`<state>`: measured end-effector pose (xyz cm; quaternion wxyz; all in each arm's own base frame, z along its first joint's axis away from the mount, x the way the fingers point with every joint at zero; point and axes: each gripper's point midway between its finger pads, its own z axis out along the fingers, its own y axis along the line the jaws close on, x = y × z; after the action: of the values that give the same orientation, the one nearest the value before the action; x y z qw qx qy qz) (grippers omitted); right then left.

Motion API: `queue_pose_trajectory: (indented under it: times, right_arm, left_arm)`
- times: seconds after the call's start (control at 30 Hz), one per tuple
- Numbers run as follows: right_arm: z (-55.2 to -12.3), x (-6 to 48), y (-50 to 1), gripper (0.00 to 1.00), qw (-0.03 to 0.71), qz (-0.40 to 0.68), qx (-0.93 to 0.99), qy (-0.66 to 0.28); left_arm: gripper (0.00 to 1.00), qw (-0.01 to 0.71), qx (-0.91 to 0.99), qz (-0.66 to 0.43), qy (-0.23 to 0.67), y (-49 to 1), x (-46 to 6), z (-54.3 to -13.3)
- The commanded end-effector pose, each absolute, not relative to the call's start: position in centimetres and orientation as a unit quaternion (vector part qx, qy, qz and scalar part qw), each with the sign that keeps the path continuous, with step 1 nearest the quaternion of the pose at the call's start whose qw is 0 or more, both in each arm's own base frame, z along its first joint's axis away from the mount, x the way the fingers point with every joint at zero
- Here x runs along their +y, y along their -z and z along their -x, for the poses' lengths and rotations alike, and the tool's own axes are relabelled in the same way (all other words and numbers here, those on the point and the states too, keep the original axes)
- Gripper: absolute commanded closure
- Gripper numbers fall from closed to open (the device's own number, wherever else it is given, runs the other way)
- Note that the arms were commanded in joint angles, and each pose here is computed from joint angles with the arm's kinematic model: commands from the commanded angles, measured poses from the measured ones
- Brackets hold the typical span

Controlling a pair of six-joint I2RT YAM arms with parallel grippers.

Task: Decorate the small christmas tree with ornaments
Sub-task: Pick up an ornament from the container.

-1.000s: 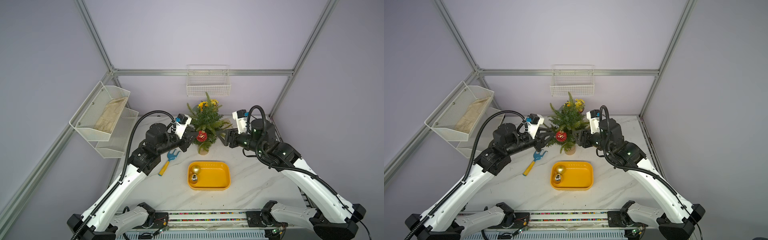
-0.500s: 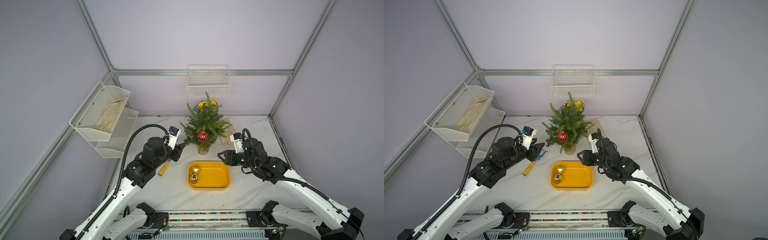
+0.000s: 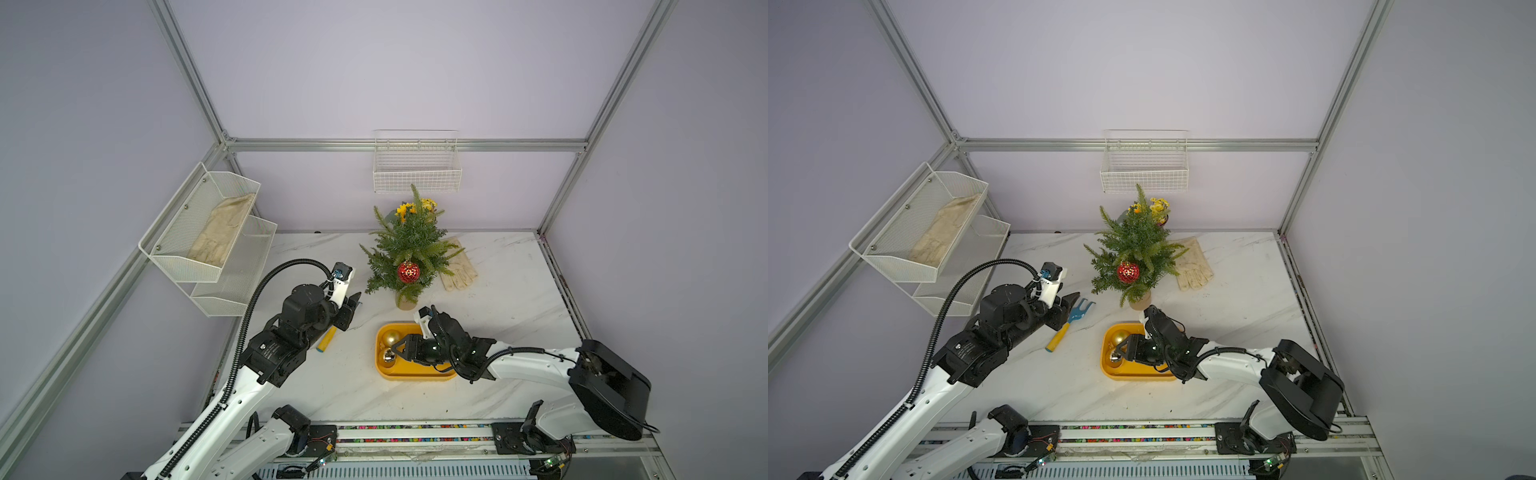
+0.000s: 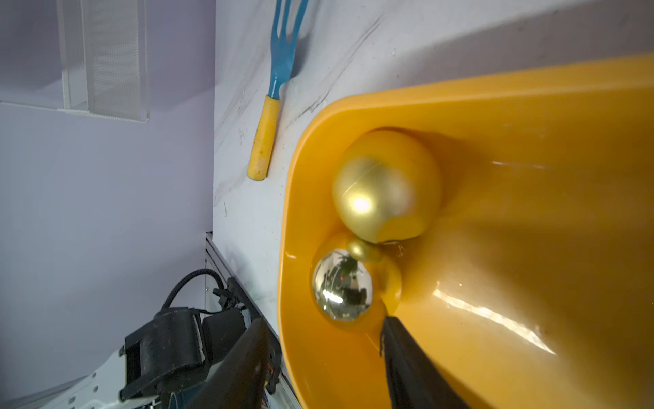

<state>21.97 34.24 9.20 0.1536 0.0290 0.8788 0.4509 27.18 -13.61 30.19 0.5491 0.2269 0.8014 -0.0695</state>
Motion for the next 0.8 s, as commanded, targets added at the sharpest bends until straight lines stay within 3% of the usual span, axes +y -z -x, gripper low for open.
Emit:
queue_pose_trajectory:
  times: [0.0, 0.33, 0.77]
  right_arm:
    - [-23.6, 35.6, -10.8, 0.41, 0.17, -0.08, 0.841, -0.508]
    - [-25.6, 33.5, -7.5, 0.26, 0.193, -0.143, 0.857, -0.456]
    - [-27.4, 35.1, -5.6, 0.25, 0.177, -0.125, 0.866, -0.451]
  left_arm:
    - [0.49, 0.553, 0.796, -0.243, 0.046, -29.6, -13.0, -26.8]
    - [0.48, 0.551, 0.797, -0.242, 0.047, -29.1, -12.9, -26.6]
    - [0.48, 0.554, 0.795, -0.241, 0.053, -29.2, -12.9, -26.3]
